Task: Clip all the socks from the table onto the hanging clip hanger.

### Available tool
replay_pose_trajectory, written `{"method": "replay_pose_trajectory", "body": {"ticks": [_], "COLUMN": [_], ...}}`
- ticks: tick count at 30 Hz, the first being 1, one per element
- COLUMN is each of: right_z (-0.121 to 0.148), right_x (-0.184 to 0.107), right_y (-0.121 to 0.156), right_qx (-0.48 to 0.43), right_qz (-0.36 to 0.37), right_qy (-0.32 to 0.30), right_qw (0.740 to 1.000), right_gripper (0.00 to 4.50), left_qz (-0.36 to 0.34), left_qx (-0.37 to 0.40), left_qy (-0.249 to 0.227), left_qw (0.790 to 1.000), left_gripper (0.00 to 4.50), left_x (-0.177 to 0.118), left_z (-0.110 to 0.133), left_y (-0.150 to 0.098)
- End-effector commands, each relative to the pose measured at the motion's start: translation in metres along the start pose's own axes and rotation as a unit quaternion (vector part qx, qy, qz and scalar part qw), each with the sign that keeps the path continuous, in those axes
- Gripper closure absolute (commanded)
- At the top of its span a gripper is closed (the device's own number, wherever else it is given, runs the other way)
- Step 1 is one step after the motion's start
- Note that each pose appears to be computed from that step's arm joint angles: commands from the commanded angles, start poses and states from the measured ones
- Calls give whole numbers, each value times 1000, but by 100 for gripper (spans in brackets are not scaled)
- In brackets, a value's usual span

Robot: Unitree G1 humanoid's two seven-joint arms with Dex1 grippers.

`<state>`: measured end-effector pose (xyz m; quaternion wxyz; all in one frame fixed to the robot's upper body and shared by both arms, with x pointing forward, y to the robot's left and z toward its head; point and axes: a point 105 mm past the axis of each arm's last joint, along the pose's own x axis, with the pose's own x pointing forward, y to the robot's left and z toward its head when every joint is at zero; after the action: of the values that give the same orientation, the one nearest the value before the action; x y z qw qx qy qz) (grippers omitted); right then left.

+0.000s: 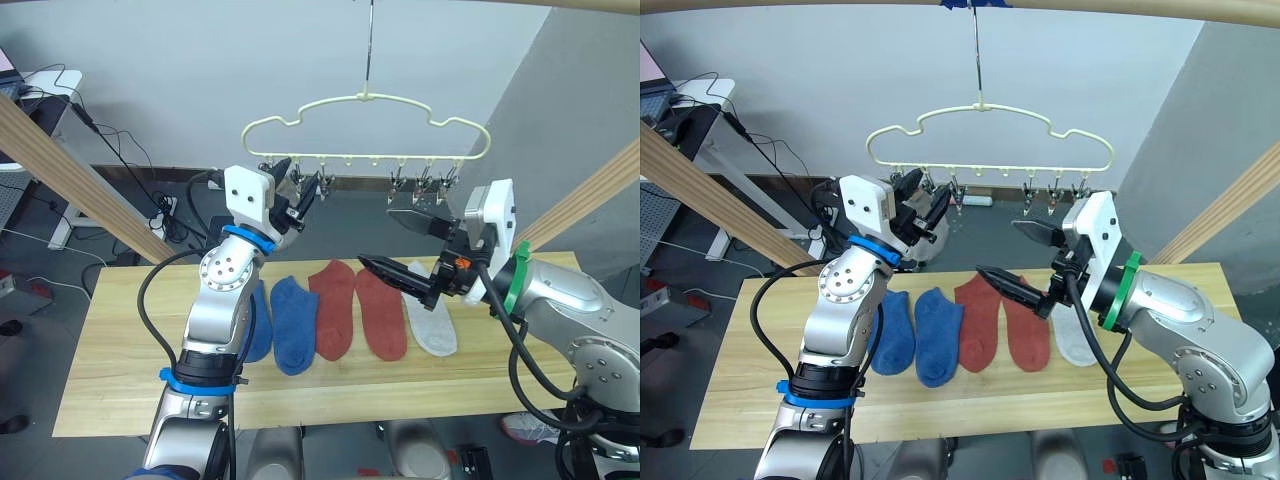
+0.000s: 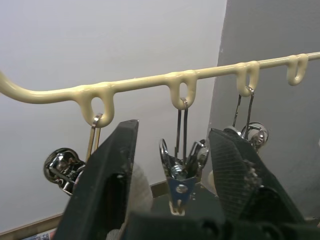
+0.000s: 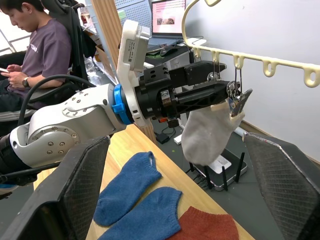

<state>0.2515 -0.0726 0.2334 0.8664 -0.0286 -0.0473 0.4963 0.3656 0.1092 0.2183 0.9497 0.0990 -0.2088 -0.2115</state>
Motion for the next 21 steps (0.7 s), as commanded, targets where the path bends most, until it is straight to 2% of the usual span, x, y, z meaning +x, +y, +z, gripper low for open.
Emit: {"method": "replay_pose_trajectory", "body": {"ticks": [1,4,8,12,15,21], "right_z": [14,13,1,-48,-104,-169], "right_x": [-1,-2,-6,-22,-43,-49], "right_y": [8,8,3,-25,-55,-84], "right_qx": [-18,-16,-7,-16,-22,-51], "right_qz": [11,9,-4,-73,-128,-120], "right_qy": [-29,-27,-5,105,224,312], "right_qw": [999,999,1000,992,966,941], "right_gripper": [0,0,0,0,0,0], "left_qz": [-7,-9,-10,-20,-43,-95], "left_qx": [5,3,3,2,-23,-76], "left_qy": [-29,-31,-32,-10,33,108], "left_qw": [1000,999,999,1000,998,987], "left_gripper": [325,402,447,450,450,450], "left_x": [2,2,1,-3,-6,-18], "left_z": [13,14,15,11,4,-6], "left_y": [-3,-3,-4,-3,-3,-7]}}
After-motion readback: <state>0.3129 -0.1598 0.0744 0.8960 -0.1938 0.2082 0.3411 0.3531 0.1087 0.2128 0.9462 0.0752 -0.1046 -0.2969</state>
